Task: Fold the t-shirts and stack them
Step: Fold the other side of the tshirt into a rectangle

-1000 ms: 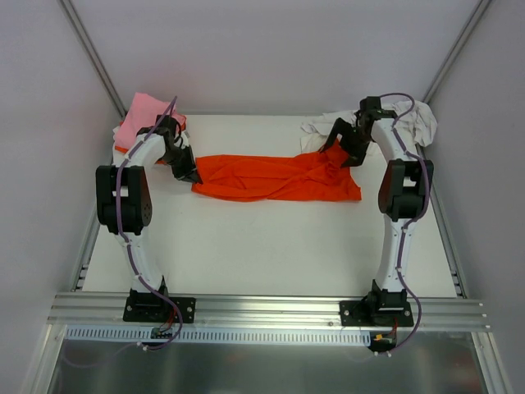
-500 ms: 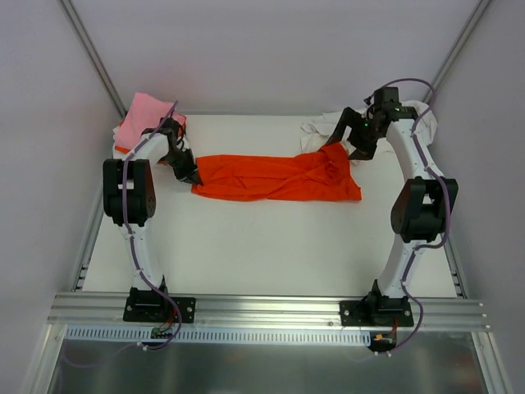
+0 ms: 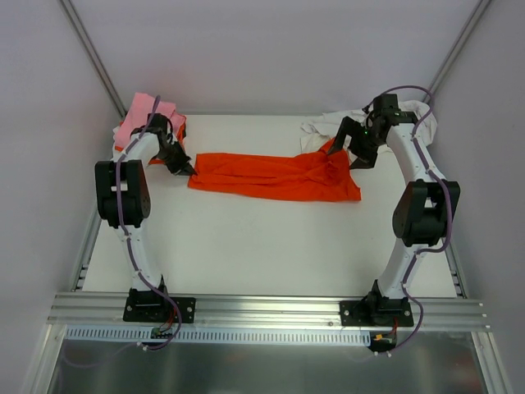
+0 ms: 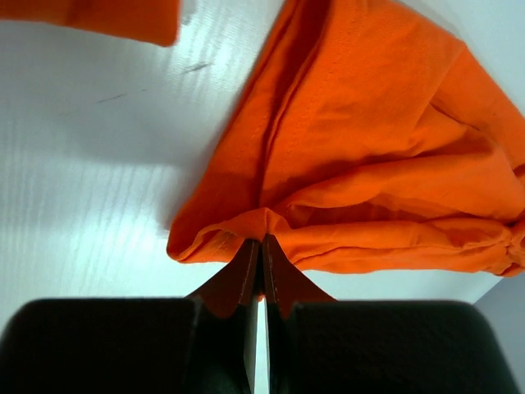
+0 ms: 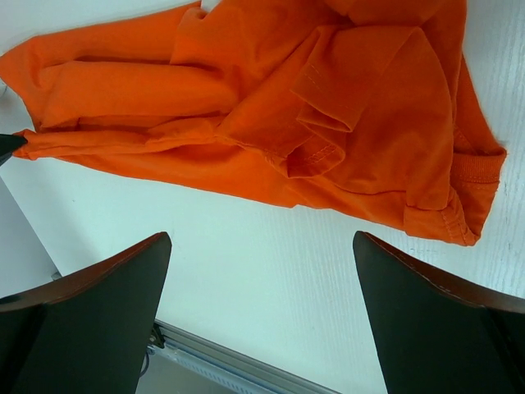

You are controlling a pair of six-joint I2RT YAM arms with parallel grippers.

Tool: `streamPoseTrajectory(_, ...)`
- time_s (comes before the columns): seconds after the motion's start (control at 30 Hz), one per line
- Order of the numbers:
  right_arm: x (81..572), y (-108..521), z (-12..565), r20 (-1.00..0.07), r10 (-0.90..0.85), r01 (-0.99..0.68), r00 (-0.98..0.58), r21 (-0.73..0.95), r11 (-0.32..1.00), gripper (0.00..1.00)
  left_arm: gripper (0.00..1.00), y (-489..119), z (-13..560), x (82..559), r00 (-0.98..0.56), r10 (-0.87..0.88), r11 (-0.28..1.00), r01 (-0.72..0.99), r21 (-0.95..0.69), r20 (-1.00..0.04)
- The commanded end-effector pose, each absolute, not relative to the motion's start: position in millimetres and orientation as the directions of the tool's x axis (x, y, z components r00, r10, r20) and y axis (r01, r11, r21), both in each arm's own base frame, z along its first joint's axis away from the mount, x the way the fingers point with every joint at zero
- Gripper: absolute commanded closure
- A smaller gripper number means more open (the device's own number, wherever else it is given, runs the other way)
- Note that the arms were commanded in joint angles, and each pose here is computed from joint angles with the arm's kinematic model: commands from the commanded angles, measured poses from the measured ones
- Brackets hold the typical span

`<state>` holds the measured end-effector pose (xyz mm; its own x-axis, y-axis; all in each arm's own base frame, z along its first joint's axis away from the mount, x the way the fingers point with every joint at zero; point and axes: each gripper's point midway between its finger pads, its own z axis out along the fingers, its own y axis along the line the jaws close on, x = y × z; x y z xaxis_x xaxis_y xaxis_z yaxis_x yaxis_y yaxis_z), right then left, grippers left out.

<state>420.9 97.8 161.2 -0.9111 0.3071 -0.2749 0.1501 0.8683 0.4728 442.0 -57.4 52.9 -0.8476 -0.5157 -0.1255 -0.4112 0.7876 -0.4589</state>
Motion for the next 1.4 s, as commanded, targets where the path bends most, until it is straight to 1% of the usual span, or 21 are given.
streamPoseTrajectory(0.0, 414, 94, 185, -0.323, 0.298, 0.118, -0.898, 0.476, 0.872, 0.00, 1.00, -50, 84, 452, -0.813, -0.565, 0.744, -0.430, -0.512, -0.138)
streamPoseTrajectory(0.03, 413, 94, 185, -0.322, 0.298, 0.119, -0.899, 0.475, 0.872, 0.00, 0.99, -48, 83, 451, -0.812, -0.569, 0.743, -0.438, -0.506, -0.133)
streamPoseTrajectory(0.07, 412, 94, 185, -0.321, 0.296, 0.118, -0.900, 0.475, 0.872, 0.00, 0.95, -43, 83, 448, -0.805, -0.582, 0.736, -0.459, -0.497, -0.119)
streamPoseTrajectory(0.1, 412, 94, 186, -0.322, 0.296, 0.117, -0.899, 0.475, 0.872, 0.00, 0.89, -40, 81, 445, -0.801, -0.589, 0.731, -0.473, -0.492, -0.105)
streamPoseTrajectory(0.13, 410, 94, 185, -0.319, 0.295, 0.118, -0.901, 0.474, 0.873, 0.00, 0.78, -38, 81, 444, -0.798, -0.596, 0.723, -0.483, -0.494, -0.092)
streamPoseTrajectory(0.17, 410, 94, 185, -0.319, 0.295, 0.118, -0.901, 0.474, 0.873, 0.00, 0.45, -38, 80, 443, -0.799, -0.595, 0.721, -0.483, -0.497, -0.086)
streamPoseTrajectory(0.2, 410, 94, 186, -0.324, 0.294, 0.114, -0.899, 0.474, 0.873, 0.00, 0.36, -38, 78, 441, -0.803, -0.592, 0.719, -0.485, -0.497, -0.072)
streamPoseTrajectory(0.23, 409, 94, 186, -0.323, 0.295, 0.115, -0.899, 0.476, 0.872, 0.00, 0.21, -38, 75, 440, -0.807, -0.588, 0.718, -0.486, -0.499, -0.060)
streamPoseTrajectory(0.27, 409, 95, 185, -0.323, 0.291, 0.112, -0.901, 0.474, 0.873, 0.00, 0.02, -39, 74, 439, -0.809, -0.586, 0.716, -0.487, -0.500, -0.051)
streamPoseTrajectory(0.37, 408, 96, 186, -0.320, 0.292, 0.111, -0.901, 0.481, 0.869, 0.01, 0.01, -42, 74, 438, -0.805, -0.592, 0.705, -0.492, -0.510, -0.042)
streamPoseTrajectory(0.47, 409, 96, 188, -0.324, 0.294, 0.107, -0.899, 0.489, 0.866, 0.00, 0.01, -37, 82, 439, -0.794, -0.601, 0.717, -0.487, -0.498, -0.089)
streamPoseTrajectory(0.53, 408, 98, 191, -0.324, 0.295, 0.105, -0.899, 0.494, 0.863, 0.00, 0.01, -37, 104, 448, -0.782, -0.598, 0.722, -0.428, -0.544, -0.178)
streamPoseTrajectory(0.6, 405, 100, 190, -0.323, 0.286, 0.098, -0.902, 0.494, 0.864, 0.01, 0.01, -48, 117, 444, -0.786, -0.589, 0.696, -0.377, -0.611, -0.186)
streamPoseTrajectory(0.77, 397, 103, 187, -0.321, 0.279, 0.091, -0.905, 0.494, 0.865, 0.01, 0.01, -55, 112, 431, -0.813, -0.564, 0.704, -0.379, -0.601, -0.148)
streamPoseTrajectory(0.93, 387, 103, 178, -0.307, 0.277, 0.097, -0.910, 0.492, 0.865, 0.00, 0.01, -73, 119, 426, -0.837, -0.533, 0.679, -0.335, -0.653, -0.124)
streamPoseTrajectory(1.0, 387, 103, 179, -0.313, 0.280, 0.096, -0.907, 0.494, 0.864, 0.00, 0.01, -75, 104, 420, -0.853, -0.517, 0.690, -0.369, -0.622, -0.067)
streamPoseTrajectory(1.03, 387, 103, 179, -0.314, 0.280, 0.097, -0.907, 0.493, 0.865, 0.00, 0.01, -74, 103, 422, -0.864, -0.497, 0.707, -0.353, -0.612, -0.076)
streamPoseTrajectory(1.1, 386, 102, 180, -0.317, 0.281, 0.097, -0.906, 0.491, 0.866, 0.00, 0.01, -74, 95, 417, -0.877, -0.479, 0.727, -0.367, -0.580, -0.046)
streamPoseTrajectory(1.13, 385, 102, 179, -0.318, 0.279, 0.096, -0.906, 0.487, 0.868, 0.00, 0.01, -72, 92, 417, -0.880, -0.472, 0.741, -0.360, -0.567, -0.057)
streamPoseTrajectory(1.23, 383, 100, 179, -0.320, 0.277, 0.098, -0.906, 0.479, 0.872, 0.01, 0.03, -69, 91, 417, -0.878, -0.475, 0.747, -0.366, -0.555, -0.061)
streamPoseTrajectory(1.37, 381, 100, 175, -0.312, 0.283, 0.108, -0.907, 0.478, 0.872, 0.00, 0.06, -70, 79, 412, -0.884, -0.467, 0.753, -0.382, -0.536, -0.026)
